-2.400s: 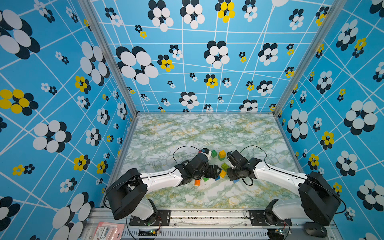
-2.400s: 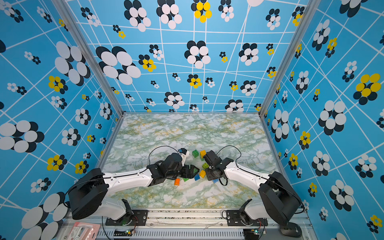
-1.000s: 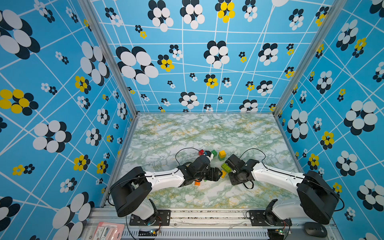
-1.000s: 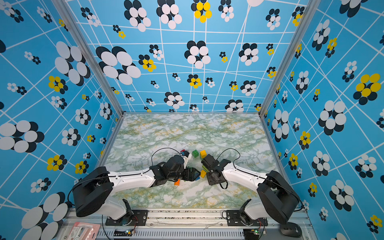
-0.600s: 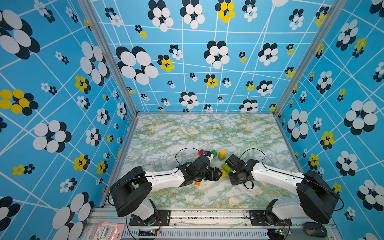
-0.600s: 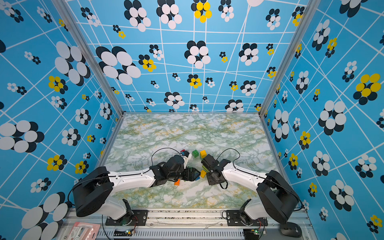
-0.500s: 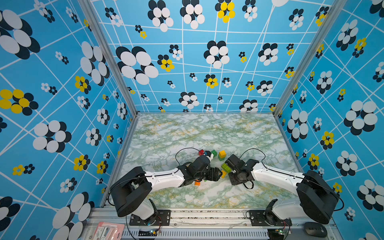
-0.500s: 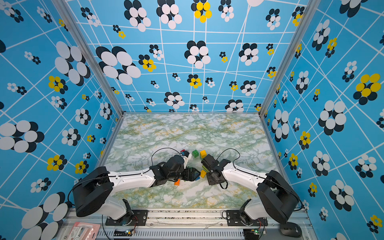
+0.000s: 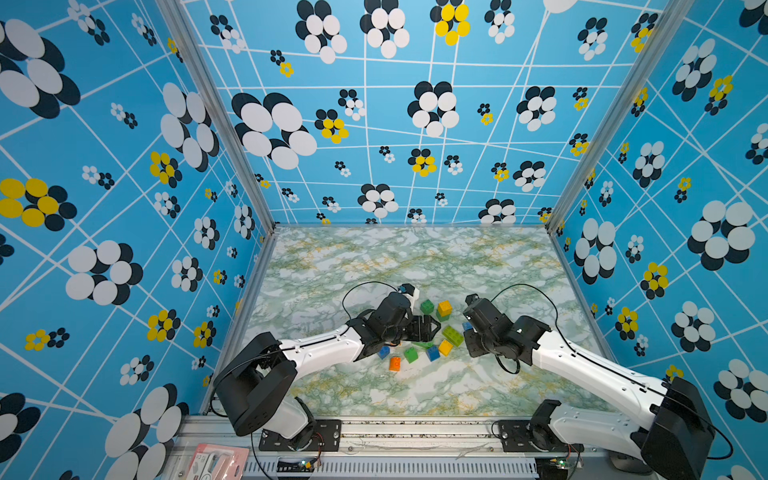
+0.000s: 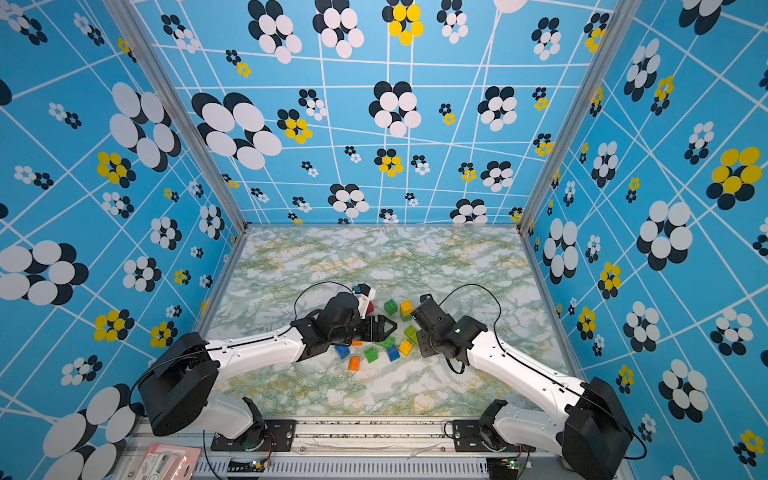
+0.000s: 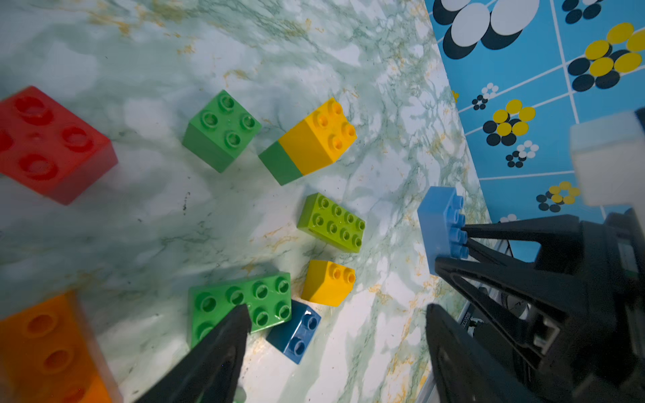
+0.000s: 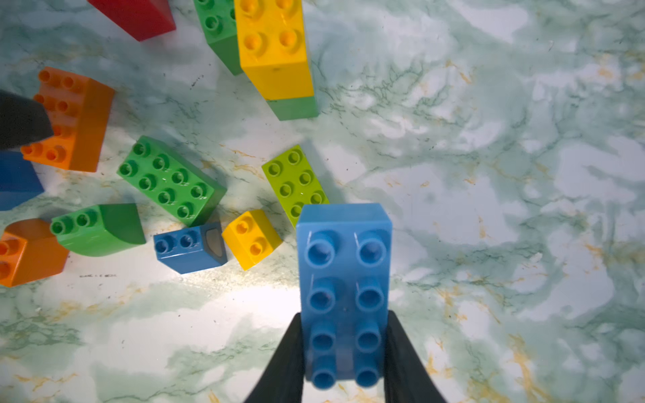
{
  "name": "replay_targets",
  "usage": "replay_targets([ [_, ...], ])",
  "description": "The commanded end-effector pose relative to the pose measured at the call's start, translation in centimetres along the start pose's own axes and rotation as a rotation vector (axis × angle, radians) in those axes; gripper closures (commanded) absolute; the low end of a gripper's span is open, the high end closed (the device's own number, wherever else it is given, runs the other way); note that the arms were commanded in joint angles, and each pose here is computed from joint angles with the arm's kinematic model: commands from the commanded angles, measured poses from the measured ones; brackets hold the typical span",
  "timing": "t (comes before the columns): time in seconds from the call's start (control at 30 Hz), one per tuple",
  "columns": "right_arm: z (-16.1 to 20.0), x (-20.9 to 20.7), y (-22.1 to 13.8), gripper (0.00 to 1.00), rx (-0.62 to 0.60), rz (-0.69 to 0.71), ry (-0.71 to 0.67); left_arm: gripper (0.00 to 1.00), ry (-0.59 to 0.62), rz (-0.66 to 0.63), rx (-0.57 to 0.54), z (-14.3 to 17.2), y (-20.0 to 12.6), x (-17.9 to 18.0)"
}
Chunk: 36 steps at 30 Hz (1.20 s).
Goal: Assemble a fork with lego
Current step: Pick up the lego brick from the center of the board, then assemble the lego brick with the lego brick.
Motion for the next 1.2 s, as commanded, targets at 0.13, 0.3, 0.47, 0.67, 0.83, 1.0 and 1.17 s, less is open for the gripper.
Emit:
replay_targets([
  [0.13,-5.4,-0.4,-0.4,1.0,0.011,0.009,-0.022,0.18,-0.018,0.066,-0.055,-4.1,0.5,0.5],
  [0.3,-9.1,1.2,0.7,1.0,0.01,-0.093,-0.001,0.18,-0.038,0.079,-0.059,-5.9,1.2,1.7],
  [0.47,-12.1,1.8,2.1,1.0,0.027,-0.066,-0.031,0.18,-0.062,0.073,-0.065,-7.0,1.7,3.0],
  [0.67,-13.7,2.9,3.5,1.0,0.079,-0.093,-0.006,0.18,-0.068,0.053,-0.059,-7.6,2.4,4.1],
  [0.83,-14.0,3.1,4.4,1.0,0.117,-0.076,-0.001,0.18,-0.072,0.06,-0.044,-7.5,2.8,4.5],
  [1.0,-14.1,3.1,4.6,1.0,0.136,-0.052,-0.003,0.17,-0.072,0.058,-0.038,-7.4,3.0,4.8],
  [1.17,-13.8,3.1,4.8,1.0,0.155,-0.05,-0.003,0.17,-0.074,0.055,-0.03,-7.1,3.1,4.9],
])
Point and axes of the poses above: each gripper's point midway between its finger pads, its own y axis out along the fingers, its own x axis along the line the jaws close on, z = x × y, the point moved 9 cm from there along -y, back along the fingers, and after that the axes turned 2 degrees about y, right-handed, at the moved point
